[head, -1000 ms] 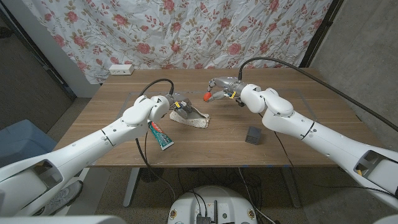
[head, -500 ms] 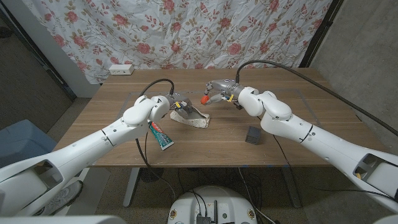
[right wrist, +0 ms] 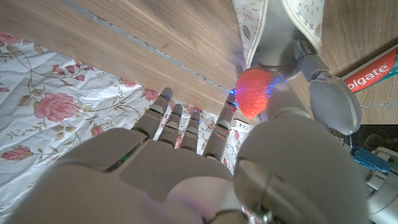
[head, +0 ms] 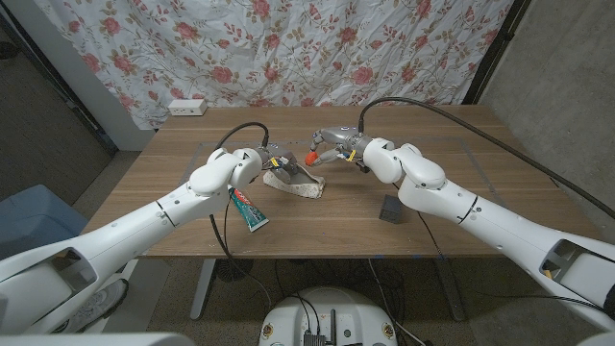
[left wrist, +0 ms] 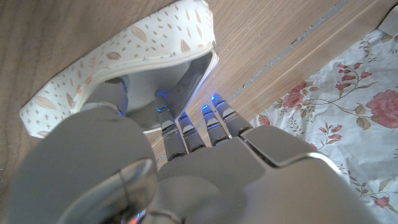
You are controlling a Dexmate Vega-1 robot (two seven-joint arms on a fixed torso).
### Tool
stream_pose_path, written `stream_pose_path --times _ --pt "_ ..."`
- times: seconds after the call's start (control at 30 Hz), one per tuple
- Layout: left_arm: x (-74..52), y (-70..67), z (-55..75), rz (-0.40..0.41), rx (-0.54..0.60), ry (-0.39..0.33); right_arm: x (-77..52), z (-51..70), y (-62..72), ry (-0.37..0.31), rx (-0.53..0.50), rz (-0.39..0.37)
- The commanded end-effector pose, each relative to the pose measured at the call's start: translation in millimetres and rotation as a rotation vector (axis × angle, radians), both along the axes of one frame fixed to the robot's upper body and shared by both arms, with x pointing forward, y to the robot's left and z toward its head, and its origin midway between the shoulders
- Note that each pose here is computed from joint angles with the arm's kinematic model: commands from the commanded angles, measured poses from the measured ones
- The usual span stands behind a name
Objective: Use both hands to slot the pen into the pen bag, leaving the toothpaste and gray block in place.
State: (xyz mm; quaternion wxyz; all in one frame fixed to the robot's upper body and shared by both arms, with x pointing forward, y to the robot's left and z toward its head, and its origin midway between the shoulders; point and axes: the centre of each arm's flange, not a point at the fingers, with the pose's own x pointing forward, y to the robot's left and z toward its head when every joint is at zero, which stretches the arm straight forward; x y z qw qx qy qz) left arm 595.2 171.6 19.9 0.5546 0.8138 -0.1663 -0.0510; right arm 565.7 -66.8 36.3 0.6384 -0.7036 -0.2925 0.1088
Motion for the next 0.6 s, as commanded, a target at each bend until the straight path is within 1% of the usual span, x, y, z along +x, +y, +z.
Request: stream_pose_path --times 0.03,0.6 --pt "-0.4 0.5 -0.2 0.001 -0.004 -0.002 1.3 -10.4 7.1 0.01 -0.005 0.014" --pt "-1.3 -1.0 -1.9 0.0 -0.01 0.0 4.7 -18.4 12.4 0.032 0.001 0.018"
